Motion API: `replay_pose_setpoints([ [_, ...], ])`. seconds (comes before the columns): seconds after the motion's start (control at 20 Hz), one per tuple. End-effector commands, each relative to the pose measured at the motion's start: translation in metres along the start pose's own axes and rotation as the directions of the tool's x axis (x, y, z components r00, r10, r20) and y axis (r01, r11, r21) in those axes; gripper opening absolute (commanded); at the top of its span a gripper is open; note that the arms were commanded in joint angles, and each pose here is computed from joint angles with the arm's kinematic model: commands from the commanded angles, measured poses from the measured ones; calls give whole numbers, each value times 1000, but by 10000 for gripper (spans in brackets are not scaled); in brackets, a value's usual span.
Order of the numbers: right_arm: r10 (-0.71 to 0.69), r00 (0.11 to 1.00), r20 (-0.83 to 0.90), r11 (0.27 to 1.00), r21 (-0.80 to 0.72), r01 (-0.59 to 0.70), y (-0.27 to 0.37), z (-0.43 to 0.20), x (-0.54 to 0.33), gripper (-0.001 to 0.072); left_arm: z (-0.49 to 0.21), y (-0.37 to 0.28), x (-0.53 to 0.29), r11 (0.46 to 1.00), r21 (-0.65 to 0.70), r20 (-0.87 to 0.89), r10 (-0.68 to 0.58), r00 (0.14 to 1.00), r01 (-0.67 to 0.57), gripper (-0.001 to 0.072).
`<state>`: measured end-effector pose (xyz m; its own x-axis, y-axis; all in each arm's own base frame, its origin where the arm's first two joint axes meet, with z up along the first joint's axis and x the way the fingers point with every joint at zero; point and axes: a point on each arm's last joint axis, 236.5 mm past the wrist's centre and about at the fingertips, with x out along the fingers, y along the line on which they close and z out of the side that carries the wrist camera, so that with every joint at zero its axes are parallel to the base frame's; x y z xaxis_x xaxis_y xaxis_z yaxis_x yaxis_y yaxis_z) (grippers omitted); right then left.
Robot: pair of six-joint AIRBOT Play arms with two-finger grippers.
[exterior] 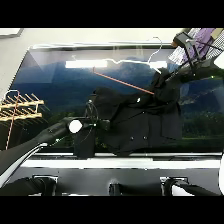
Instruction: Fold the clothes and pants, and hang the long-sleeved shirts on hangers.
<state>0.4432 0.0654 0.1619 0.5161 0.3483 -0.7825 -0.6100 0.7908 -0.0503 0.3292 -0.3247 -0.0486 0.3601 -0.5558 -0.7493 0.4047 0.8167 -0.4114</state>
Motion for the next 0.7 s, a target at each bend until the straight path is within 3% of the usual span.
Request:
replay_pose_setpoints([
  [0.0, 2, 1000, 0, 1000, 12, -2, 2, 0, -2, 42, 6, 6, 27, 998, 57, -12, 30, 999, -29, 669],
  [0.15, -7, 1000, 12, 1000, 6, 7, 3, 3, -8, 42, 7, 14, 39, 992, 112, -23, 62, 998, -59, 629],
  [0.25, -13, 1000, 22, 1000, 3, 13, 4, 5, -14, 42, 0, 21, 45, 989, 129, -45, 79, 996, -73, 491],
  [0.4, -20, 999, 33, 999, 25, 19, 7, 7, -22, 42, 2, 34, 39, 986, 138, -71, 105, 992, -95, 30],
  [0.65, -17, 999, 40, 1000, 21, 16, 17, 8, -40, 41, 88, 51, -15, 993, 28, 102, 109, 989, -112, 28],
])
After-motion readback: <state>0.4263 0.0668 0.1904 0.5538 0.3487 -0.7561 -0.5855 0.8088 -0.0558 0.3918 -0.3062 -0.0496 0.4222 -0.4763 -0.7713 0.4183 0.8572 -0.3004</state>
